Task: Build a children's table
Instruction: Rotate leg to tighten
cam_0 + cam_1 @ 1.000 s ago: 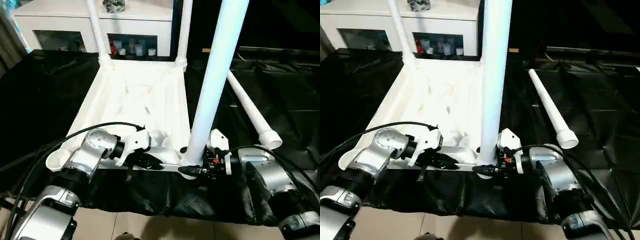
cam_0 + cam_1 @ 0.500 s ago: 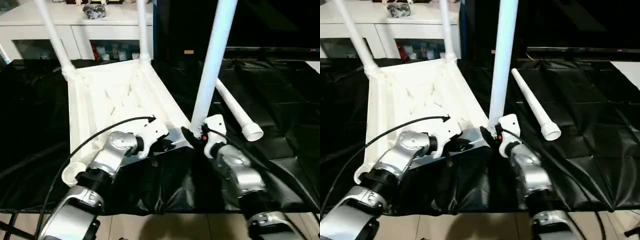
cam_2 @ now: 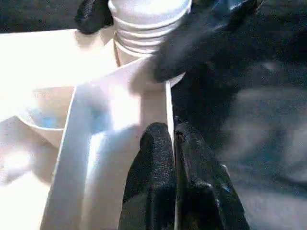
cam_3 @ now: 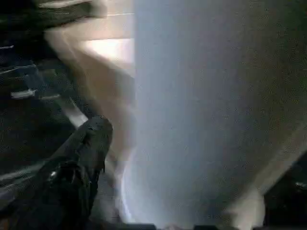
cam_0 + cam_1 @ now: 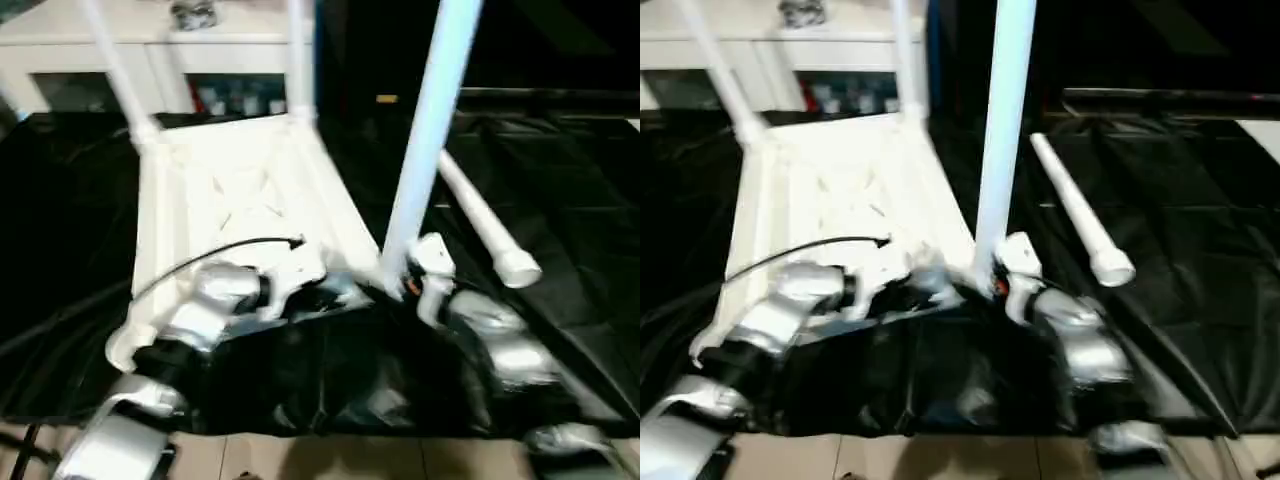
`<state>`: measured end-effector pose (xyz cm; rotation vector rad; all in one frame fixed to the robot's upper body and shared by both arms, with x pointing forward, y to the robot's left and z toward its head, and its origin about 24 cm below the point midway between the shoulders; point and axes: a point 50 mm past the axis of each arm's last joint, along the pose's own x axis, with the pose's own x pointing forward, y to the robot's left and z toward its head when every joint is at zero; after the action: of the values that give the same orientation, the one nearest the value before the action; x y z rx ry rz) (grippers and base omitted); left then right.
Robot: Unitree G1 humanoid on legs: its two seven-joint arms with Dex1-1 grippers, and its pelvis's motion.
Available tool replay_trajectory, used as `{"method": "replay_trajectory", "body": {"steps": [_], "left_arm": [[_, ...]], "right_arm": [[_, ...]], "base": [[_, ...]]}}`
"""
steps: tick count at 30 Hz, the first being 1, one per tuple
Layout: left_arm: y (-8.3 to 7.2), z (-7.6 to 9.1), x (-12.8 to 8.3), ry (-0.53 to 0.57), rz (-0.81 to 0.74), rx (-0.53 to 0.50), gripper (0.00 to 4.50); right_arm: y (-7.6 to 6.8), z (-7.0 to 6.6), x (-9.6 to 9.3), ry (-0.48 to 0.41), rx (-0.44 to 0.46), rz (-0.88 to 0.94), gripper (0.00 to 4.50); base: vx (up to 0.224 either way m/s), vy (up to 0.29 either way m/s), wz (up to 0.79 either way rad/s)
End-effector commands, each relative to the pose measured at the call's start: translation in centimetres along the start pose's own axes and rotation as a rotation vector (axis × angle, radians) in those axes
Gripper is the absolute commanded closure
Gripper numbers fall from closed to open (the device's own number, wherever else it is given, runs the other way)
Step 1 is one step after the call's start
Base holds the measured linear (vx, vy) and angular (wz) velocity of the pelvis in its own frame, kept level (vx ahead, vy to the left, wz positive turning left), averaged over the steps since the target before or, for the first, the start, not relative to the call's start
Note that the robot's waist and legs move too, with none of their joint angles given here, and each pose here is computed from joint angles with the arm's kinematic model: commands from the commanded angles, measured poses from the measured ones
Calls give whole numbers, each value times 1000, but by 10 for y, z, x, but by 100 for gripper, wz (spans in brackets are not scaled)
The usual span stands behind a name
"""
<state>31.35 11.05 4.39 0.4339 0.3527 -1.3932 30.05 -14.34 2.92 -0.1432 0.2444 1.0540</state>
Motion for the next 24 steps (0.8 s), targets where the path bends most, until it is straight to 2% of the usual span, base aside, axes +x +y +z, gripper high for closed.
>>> {"method": "replay_trajectory", "body": {"steps": [1,7,8,11,12,13,17,18,22,24], "left_arm": [[-5,6,6,-30,-82,40,450],[-8,5,0,-32,-168,49,450],[-9,5,-1,-32,-174,50,450],[-10,4,-3,-25,-203,56,450],[-10,3,-3,-21,-208,56,450],[-10,3,-4,-19,-210,56,450],[-8,2,-5,-16,-211,55,450],[-8,2,-5,-16,-211,54,450],[-8,1,-5,-17,-205,46,450],[-5,1,-2,-16,-162,29,450]], "right_arm": [[14,1,3,10,-35,166,51],[19,0,-6,70,-55,333,51],[19,0,-6,72,-55,341,75],[20,1,-6,74,-38,371,88],[19,1,-6,72,-32,375,88],[19,2,-6,72,-30,376,120],[20,1,-6,63,-16,384,129],[21,1,-6,63,-14,385,159],[22,0,-6,51,17,371,174],[20,-2,-3,35,48,294,178]], "base": [[0,0,0],[0,0,0],[0,0,0],[0,0,0],[0,0,0],[0,0,0],[0,0,0],[0,0,0],[0,0,0],[0,0,0]]}}
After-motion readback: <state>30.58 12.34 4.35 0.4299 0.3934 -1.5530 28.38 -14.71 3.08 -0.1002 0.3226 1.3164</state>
